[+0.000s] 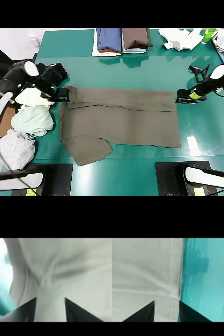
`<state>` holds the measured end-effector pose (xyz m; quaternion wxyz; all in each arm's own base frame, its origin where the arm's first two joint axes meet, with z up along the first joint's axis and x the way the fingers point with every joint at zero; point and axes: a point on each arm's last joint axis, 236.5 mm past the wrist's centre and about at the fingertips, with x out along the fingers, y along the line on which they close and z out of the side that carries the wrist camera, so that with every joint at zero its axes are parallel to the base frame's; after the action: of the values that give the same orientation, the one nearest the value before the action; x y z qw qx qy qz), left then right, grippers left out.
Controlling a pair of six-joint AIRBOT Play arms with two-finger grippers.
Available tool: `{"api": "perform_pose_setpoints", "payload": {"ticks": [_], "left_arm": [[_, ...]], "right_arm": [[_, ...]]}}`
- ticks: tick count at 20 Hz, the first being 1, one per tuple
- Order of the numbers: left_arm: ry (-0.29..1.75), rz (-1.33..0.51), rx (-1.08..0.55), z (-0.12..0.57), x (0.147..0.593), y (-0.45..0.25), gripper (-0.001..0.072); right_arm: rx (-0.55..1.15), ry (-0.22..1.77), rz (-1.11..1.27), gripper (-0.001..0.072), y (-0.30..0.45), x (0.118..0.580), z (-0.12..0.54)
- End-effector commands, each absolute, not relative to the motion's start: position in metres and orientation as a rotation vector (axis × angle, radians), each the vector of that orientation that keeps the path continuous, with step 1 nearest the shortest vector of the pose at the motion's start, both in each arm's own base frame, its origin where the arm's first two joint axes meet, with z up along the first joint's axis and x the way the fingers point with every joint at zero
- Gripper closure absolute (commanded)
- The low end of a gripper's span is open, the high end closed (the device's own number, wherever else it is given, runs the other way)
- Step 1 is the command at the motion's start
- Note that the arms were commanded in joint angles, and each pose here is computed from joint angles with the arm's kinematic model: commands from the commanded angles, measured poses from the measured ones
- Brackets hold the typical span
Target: Fold the shirts.
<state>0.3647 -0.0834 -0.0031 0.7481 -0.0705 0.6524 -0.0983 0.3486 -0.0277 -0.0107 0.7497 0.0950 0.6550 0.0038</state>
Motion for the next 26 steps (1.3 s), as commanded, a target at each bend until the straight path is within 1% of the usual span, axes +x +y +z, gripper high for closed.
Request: {"api": "perform_pose_setpoints", "payload": {"ticks": [1,2,5,7,8,12,16,20,21,23,26], "left_arm": [[1.423,-0.151,-0.175,0.01,0.312,-0.072,0.0281],[1.448,-0.134,-0.192,0.001,0.289,-0.07,0.028],[1.531,-0.076,-0.246,-0.03,0.22,-0.065,0.028],[1.563,-0.049,-0.277,-0.044,0.188,-0.064,0.028],[1.569,-0.047,-0.288,-0.049,0.179,-0.065,0.0281],[1.607,-0.075,-0.271,-0.056,0.16,-0.072,0.0281],[1.597,-0.127,-0.234,-0.068,0.151,-0.103,0.028],[1.657,-0.133,-0.236,-0.087,0.126,-0.118,0.028],[1.656,-0.147,-0.275,-0.087,0.126,-0.125,0.0279],[1.601,-0.17,-0.337,-0.084,0.139,-0.138,0.028],[1.542,-0.159,-0.375,-0.084,0.153,-0.141,0.0284]], "right_arm": [[0.196,1.415,0.007,0.0313,-0.025,0.322,0.006],[0.199,1.424,0.008,0.0253,-0.022,0.311,0.003],[0.208,1.452,0.007,0.025,-0.017,0.284,-0.013],[0.217,1.47,0.01,0.025,-0.013,0.273,-0.022],[0.222,1.476,0.011,0.025,-0.012,0.27,-0.025],[0.223,1.476,0.01,0.0251,-0.012,0.27,-0.026],[0.222,1.477,0.01,0.0251,-0.012,0.27,-0.026],[0.222,1.476,0.009,0.0252,-0.012,0.27,-0.026],[0.222,1.474,0.009,0.0252,-0.012,0.27,-0.026],[0.222,1.473,0.009,0.0251,-0.012,0.271,-0.025],[0.222,1.474,0.009,0.0251,-0.012,0.27,-0.025]]}}
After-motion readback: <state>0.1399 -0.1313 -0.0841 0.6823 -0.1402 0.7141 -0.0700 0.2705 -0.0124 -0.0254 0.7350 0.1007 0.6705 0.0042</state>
